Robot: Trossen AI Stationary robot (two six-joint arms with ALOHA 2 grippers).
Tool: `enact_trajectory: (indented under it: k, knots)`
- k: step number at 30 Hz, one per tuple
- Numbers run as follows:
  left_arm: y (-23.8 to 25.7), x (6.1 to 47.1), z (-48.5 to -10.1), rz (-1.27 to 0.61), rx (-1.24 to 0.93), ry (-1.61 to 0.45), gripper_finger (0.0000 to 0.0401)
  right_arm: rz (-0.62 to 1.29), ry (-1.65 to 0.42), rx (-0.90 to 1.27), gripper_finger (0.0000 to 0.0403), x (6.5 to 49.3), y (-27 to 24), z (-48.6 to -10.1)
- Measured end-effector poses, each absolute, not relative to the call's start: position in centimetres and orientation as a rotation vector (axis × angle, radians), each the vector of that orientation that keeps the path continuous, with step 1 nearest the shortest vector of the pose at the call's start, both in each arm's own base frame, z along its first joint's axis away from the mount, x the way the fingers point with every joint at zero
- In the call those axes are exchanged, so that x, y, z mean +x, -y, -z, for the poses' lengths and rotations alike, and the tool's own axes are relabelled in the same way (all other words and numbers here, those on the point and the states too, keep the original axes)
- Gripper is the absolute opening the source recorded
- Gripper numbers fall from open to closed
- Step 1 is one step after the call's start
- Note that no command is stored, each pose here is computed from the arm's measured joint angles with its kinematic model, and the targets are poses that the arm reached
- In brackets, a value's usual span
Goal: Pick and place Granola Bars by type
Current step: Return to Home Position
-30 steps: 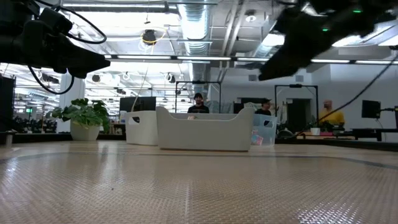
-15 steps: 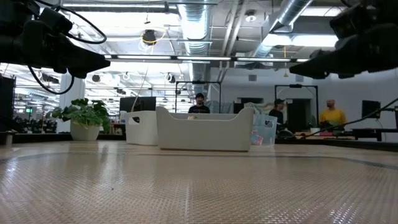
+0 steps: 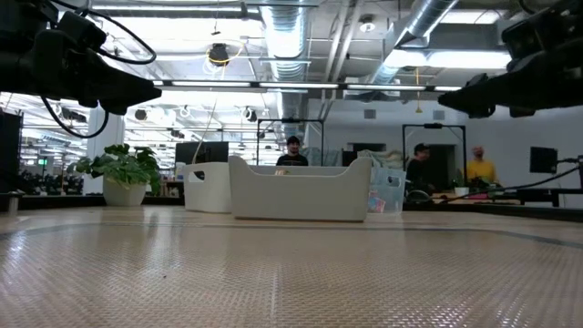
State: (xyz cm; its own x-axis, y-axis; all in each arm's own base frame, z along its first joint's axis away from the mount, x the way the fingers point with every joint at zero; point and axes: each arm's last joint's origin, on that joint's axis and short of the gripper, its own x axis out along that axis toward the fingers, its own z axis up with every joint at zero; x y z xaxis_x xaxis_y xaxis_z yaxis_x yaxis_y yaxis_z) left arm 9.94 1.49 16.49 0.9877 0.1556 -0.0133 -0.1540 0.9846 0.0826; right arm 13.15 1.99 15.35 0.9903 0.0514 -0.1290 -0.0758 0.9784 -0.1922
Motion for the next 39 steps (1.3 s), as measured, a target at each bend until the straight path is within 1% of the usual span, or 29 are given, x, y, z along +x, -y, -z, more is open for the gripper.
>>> enact_trajectory:
  k: [9, 13, 18, 22, 32, 35, 39]
  knots:
    - [-1.5, 9.9, -16.5, -0.156, 0.082, -0.02, 0.0169, -0.073, -0.195, -0.179, 0.024, 11.7, -1.7, -14.9]
    - [-1.5, 9.9, -16.5, -0.156, 0.082, -0.02, 0.0169, -0.068, -0.186, -0.179, 0.024, 10.9, -1.6, -15.0]
    - [-1.5, 9.9, -16.5, -0.155, 0.082, -0.02, 0.0169, -0.064, -0.116, -0.23, 0.024, 10.6, -1.5, -15.6]
    - [-1.5, 9.9, -16.5, -0.155, 0.082, -0.02, 0.0169, -0.043, -0.081, -0.229, 0.024, 10.4, -1.3, -15.9]
    - [-1.5, 9.9, -16.5, -0.155, 0.081, -0.02, 0.0169, 0.012, -0.081, -0.226, 0.024, 10.4, -0.7, -15.9]
    - [-1.5, 9.9, -16.5, -0.155, 0.082, -0.02, 0.0169, 0.022, -0.081, -0.156, 0.024, 10.4, -0.6, -15.9]
    - [-1.5, 9.9, -16.5, -0.155, 0.081, -0.02, 0.0169, 0.031, -0.079, 0.05, 0.024, 10.4, -0.6, -15.9]
